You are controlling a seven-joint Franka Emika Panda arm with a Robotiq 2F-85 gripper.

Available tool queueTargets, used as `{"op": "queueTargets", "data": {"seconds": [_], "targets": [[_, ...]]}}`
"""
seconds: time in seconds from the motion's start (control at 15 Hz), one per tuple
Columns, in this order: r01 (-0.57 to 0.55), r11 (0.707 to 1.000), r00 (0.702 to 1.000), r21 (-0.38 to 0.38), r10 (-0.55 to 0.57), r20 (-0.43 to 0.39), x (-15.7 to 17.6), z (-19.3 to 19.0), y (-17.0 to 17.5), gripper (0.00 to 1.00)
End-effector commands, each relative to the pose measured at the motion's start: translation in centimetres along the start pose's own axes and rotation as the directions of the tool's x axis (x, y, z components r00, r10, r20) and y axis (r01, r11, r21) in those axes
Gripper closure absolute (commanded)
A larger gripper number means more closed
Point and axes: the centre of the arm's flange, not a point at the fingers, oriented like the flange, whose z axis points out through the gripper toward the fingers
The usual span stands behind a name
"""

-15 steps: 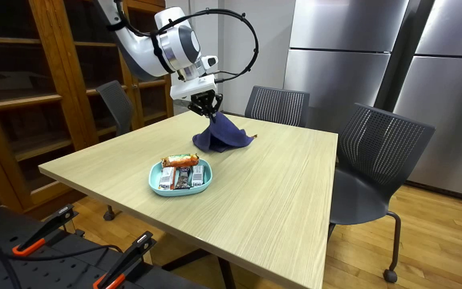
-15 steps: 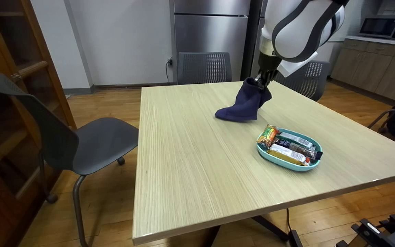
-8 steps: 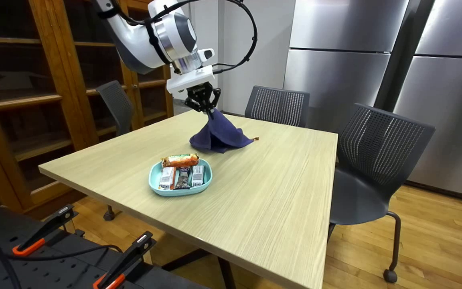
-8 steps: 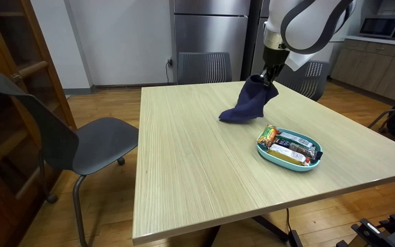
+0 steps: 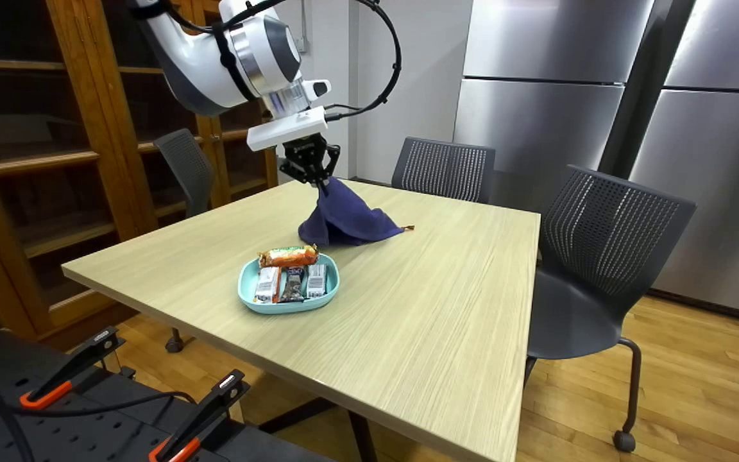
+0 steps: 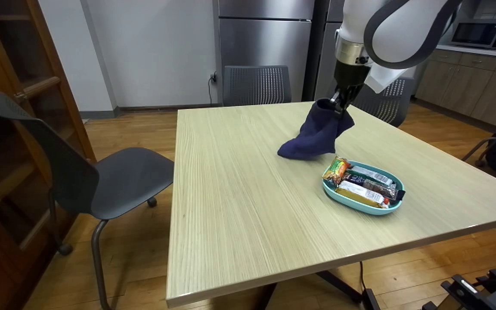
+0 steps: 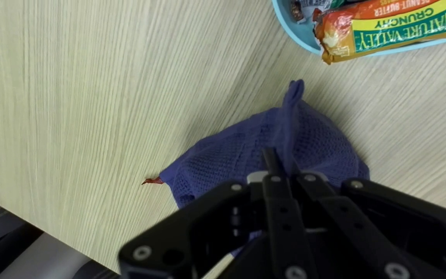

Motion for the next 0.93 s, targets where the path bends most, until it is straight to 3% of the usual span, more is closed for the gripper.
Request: {"op": "queueTargets", "data": {"seconds": [0.0, 0.87], "targets": [[-0.038, 0.999, 0.999, -0.006, 0.038, -0.001, -1.2, -3.2, -1.3, 0.99], [-0.067, 0.997, 0.997, -0.033, 0.065, -0.045, -2.9, -8.2, -3.5, 0.99]]}}
